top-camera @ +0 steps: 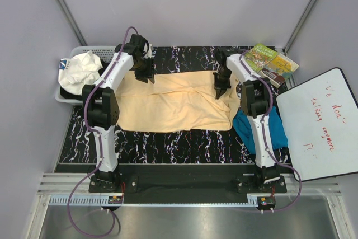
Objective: Fold and stack the t-shirts
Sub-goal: Fold the flattened tshirt in 1/3 of the way
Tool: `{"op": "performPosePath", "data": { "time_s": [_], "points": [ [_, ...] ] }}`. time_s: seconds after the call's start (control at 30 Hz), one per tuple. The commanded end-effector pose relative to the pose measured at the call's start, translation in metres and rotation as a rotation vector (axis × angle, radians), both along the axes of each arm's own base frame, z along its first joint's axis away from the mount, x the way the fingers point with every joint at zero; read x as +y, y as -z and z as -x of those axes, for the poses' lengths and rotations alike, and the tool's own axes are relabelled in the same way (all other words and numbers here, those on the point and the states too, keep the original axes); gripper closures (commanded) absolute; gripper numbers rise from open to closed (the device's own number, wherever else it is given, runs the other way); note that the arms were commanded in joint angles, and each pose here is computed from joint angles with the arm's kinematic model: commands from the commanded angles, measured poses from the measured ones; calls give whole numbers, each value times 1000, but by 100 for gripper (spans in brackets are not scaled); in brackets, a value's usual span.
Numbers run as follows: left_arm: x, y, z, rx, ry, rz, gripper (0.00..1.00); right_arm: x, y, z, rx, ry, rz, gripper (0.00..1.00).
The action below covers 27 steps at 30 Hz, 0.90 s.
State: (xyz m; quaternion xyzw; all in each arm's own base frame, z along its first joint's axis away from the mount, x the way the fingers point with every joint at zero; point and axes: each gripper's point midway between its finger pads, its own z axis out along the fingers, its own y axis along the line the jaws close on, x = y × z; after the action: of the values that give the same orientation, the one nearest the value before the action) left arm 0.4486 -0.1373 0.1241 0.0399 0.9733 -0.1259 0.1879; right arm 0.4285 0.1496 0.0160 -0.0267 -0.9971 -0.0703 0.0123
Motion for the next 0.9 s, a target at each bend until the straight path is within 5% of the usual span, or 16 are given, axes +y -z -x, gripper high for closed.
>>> {"op": "performPosePath", "data": {
  "time_s": [0.0, 0.37, 0.6, 0.8, 0.87],
  "points": [
    [5, -9, -4, -34, 3, -15, 59, 19, -41, 9, -74, -48, -21, 100],
    [2, -6, -5, -24, 8, 1, 59, 29, -63, 47, -45, -88, -58, 100],
    [2, -3, -5, -16, 7, 0, 59, 48, -51, 88, 102, -138, -175, 100],
    [3, 0, -5, -12, 1, -9, 59, 55, -55, 105, 149, -150, -226, 84],
    [3, 1, -5, -9, 3, -9, 59, 49, -66, 90, 71, -159, -181, 70]
  ]
}}
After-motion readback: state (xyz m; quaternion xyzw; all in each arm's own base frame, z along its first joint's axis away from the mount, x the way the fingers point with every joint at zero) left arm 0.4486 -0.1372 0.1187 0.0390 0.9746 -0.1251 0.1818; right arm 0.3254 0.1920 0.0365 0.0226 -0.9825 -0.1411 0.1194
